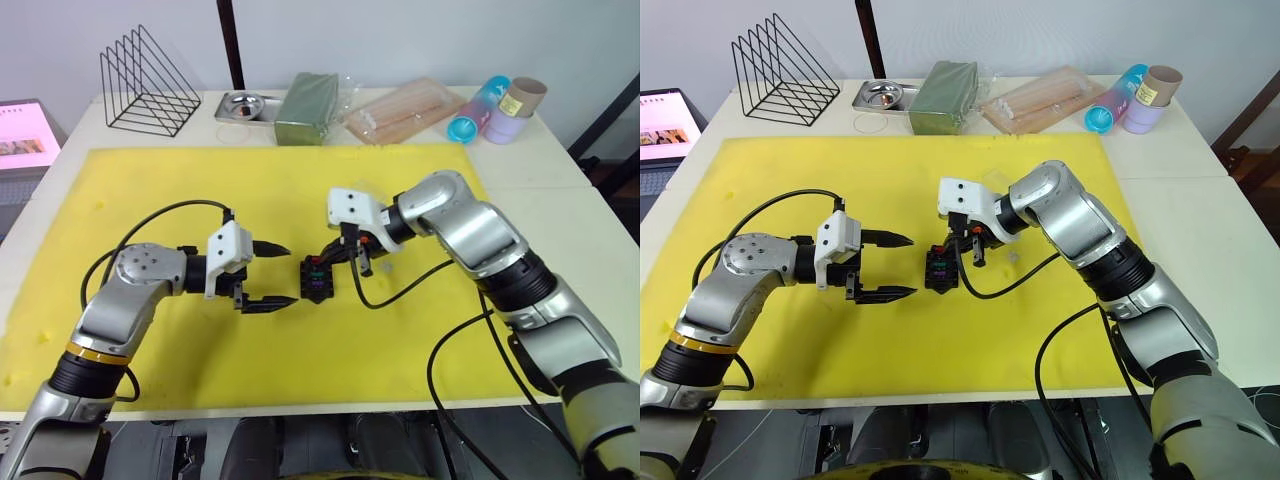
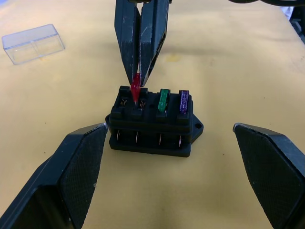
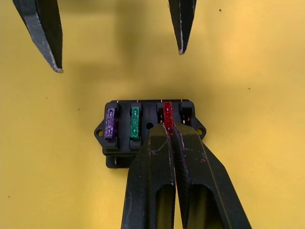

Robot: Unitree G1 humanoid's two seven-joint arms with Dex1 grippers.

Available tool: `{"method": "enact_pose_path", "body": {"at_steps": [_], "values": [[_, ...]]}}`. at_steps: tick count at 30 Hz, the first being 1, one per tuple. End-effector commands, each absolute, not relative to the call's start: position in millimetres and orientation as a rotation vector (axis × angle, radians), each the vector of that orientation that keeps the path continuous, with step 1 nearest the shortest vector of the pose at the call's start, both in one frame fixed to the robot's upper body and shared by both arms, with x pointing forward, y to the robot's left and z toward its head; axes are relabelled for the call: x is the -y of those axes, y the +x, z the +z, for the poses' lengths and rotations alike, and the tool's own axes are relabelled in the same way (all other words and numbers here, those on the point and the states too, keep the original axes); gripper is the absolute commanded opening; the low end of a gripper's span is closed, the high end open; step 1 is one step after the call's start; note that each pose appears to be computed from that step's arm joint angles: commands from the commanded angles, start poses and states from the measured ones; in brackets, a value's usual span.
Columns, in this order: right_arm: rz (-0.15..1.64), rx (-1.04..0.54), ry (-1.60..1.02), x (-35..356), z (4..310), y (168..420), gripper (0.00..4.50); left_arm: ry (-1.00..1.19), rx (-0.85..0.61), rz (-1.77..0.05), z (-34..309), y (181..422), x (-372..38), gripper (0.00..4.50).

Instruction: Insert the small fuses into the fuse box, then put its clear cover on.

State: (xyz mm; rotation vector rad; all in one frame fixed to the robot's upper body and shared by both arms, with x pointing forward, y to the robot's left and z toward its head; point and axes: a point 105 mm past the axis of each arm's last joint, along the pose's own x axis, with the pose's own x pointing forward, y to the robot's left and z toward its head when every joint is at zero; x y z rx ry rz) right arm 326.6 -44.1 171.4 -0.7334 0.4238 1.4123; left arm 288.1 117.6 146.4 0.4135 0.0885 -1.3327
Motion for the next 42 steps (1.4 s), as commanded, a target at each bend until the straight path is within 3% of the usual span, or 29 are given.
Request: {"method": "enact_pose_path", "body": {"at_steps": [1, 16, 34, 42], "values": [[1.427, -0.399, -0.753, 40, 177, 324, 0.11, 0.436, -0.056, -1.338, 153, 286, -115, 4.5], [1.418, -0.434, -0.751, 40, 169, 327, 0.11, 0.431, -0.054, -1.338, 152, 285, -113, 4.5], [1.404, -0.408, -0.742, 40, 182, 331, 0.11, 0.431, -0.054, -1.339, 152, 286, -113, 4.5], [1.41, -0.448, -0.741, 40, 171, 329, 0.11, 0.433, -0.052, -1.338, 152, 286, -113, 4.5]]}}
